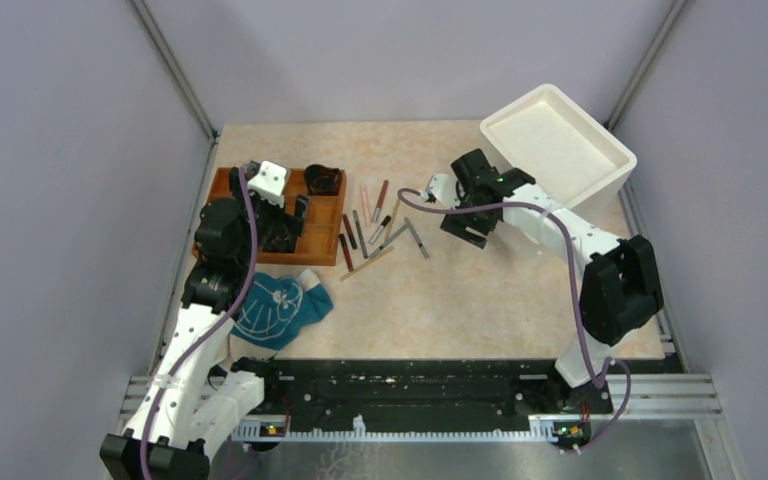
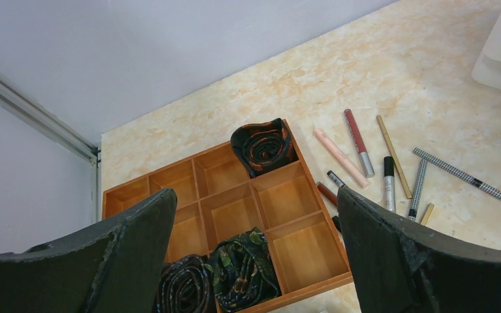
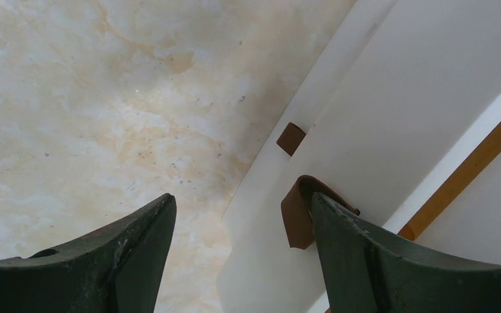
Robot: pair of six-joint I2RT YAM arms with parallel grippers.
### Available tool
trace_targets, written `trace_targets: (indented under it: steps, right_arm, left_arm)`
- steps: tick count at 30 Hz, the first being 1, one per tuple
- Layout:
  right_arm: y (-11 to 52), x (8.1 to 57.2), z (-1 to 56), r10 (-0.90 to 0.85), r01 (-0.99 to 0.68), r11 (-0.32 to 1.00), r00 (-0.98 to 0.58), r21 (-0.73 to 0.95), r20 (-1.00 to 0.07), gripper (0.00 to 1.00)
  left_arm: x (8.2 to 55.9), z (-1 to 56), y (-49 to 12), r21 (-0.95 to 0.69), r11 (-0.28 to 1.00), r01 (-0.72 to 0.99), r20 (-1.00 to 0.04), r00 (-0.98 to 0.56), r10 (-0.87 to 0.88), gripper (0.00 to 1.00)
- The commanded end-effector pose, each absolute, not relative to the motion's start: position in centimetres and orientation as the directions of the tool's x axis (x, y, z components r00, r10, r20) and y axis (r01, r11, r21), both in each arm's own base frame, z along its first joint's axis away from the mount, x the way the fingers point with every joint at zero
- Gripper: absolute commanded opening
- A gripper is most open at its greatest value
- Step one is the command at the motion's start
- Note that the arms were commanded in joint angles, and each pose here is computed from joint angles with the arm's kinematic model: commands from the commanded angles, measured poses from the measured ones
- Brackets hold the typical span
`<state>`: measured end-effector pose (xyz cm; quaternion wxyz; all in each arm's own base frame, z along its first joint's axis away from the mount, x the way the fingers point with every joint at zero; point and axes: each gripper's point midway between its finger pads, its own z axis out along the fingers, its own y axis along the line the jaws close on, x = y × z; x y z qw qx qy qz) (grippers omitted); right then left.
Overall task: Organize the makeup
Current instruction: Close the drawer in the storage box.
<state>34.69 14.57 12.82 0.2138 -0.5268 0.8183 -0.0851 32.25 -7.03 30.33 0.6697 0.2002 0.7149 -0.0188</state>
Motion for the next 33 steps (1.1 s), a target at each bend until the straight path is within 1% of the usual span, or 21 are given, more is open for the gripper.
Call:
trace_targets:
  steps: [1, 11, 19, 24, 29, 33]
  right_arm:
    - [11.8, 35.3, 14.5, -0.888, -0.78, 0.46, -0.39, -0.425, -0.246, 0.75]
    - [10.0, 35.8, 14.9, -0.898, -0.76, 0.439, -0.392, -0.479, -0.2, 0.75]
    - [10.0, 35.3, 14.9, -0.913, -0.782, 0.408, -0.364, -0.472, -0.187, 0.75]
    - [11.0, 34.1, 15.0, -0.931, -0.796, 0.366, -0.319, -0.482, -0.18, 0.75]
    - [12.9, 33.1, 16.3, -0.937, -0.784, 0.347, -0.274, -0.515, -0.215, 0.75]
    - [13.7, 32.9, 18.5, -0.912, -0.748, 0.401, -0.271, -0.53, -0.308, 0.75]
  left_arm:
    - [32.1, 32.8, -6.8, 0.248, 0.924, 0.289, -0.968, 0.043, 0.247, 0.99]
    - [32.1, 32.7, -6.8, 0.248, 0.925, 0.288, -0.968, 0.043, 0.247, 0.99]
    - [32.1, 32.7, -6.8, 0.248, 0.925, 0.289, -0.968, 0.041, 0.247, 0.99]
    - [32.1, 32.7, -6.9, 0.248, 0.924, 0.292, -0.968, 0.042, 0.247, 0.99]
    - [32.2, 32.5, -7.0, 0.247, 0.921, 0.302, -0.968, 0.041, 0.247, 0.99]
    - [32.0, 32.4, -8.1, 0.243, 0.901, 0.358, -0.969, 0.048, 0.242, 0.99]
